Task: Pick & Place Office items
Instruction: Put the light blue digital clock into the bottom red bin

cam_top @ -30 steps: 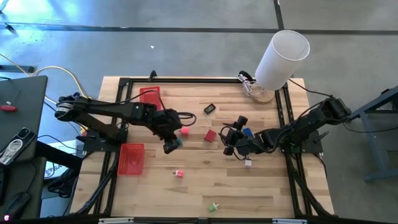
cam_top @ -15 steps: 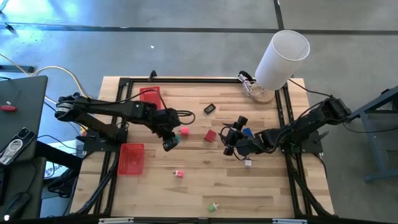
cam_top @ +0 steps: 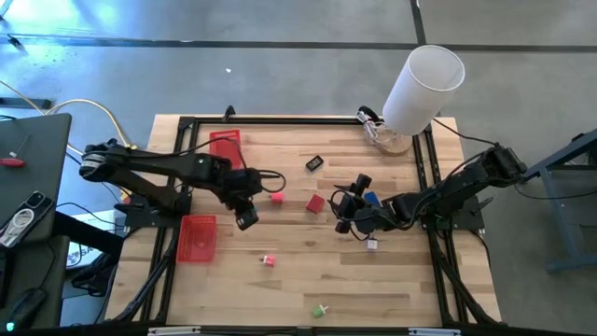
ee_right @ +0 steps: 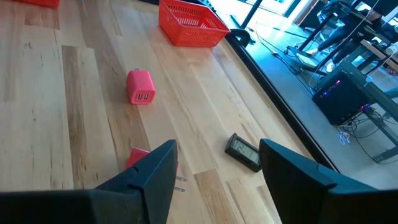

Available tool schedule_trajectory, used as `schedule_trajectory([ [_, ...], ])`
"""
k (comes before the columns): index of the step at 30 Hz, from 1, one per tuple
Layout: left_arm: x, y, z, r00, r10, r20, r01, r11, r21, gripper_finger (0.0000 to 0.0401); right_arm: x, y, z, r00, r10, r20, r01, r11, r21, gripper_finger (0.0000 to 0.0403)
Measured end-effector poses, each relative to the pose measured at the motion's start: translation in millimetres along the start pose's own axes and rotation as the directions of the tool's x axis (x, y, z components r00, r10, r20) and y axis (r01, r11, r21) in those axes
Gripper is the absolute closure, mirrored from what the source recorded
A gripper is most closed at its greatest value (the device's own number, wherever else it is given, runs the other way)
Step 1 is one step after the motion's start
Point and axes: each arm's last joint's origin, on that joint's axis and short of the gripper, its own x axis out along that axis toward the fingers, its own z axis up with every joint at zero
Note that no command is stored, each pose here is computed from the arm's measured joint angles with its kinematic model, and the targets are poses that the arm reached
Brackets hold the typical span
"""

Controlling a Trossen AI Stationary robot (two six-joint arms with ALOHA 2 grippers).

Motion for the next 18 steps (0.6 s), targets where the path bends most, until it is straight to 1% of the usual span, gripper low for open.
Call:
schedule_trajectory([
  [4,-11.6,-0.9,-6.9,0.999,-0.007,0.032,0.008,1.000,-0.026,0.0340,0.0,0.0,0.0,1.000,-0.001,0.000,0.001,1.000,0.000,0.0188],
  [12,-30.3,4.0,-28.7,0.996,0.085,0.034,-0.081,0.992,-0.094,0.0340,2.3,-1.6,0.1,1.000,0.015,-0.006,-0.015,1.000,0.006,0.0188],
  [18,-40.4,4.8,-42.7,0.991,0.128,0.046,-0.122,0.987,-0.103,0.0339,2.3,-1.6,0.2,1.000,0.015,-0.005,-0.015,1.000,0.013,0.0188],
])
